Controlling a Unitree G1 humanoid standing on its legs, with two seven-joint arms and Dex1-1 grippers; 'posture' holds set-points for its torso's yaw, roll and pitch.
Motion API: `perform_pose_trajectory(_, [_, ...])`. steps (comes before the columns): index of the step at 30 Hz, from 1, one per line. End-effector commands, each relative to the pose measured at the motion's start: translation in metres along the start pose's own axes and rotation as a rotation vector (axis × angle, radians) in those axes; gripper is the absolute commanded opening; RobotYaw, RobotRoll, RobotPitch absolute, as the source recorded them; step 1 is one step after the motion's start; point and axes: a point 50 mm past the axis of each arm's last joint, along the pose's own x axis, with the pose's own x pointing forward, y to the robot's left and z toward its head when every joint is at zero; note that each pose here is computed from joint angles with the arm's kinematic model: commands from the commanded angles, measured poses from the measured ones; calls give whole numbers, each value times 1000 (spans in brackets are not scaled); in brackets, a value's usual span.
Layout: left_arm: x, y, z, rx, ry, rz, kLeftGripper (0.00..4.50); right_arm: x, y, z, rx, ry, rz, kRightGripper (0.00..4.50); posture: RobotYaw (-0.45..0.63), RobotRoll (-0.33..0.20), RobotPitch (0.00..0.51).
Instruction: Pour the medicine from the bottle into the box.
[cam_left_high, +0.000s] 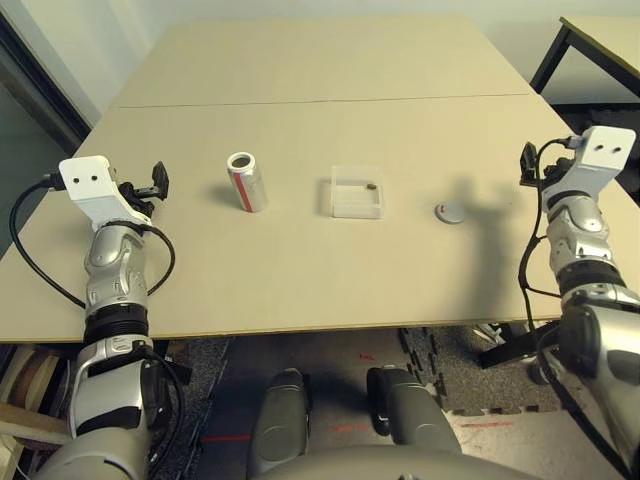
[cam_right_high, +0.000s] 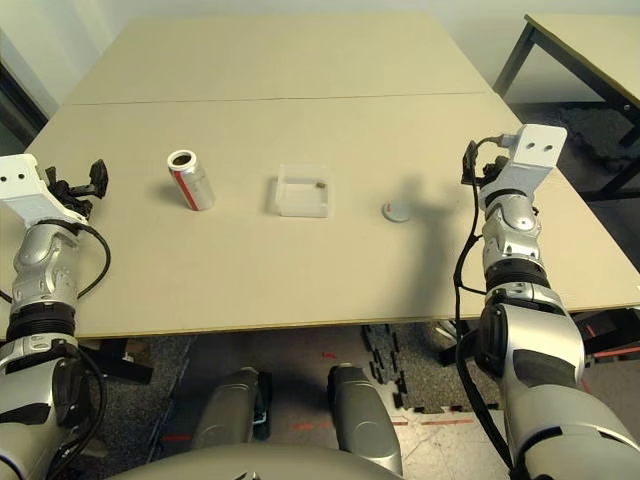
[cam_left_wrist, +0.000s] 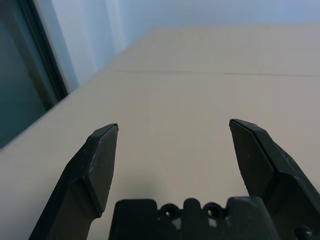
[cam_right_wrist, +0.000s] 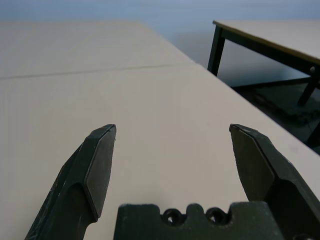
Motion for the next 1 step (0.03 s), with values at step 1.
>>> perform_pose_trajectory(1, [-1, 7, -1, 7, -1, 29, 4464, -3, -1, -7, 2, 17, -1, 4500, -57, 0, 100])
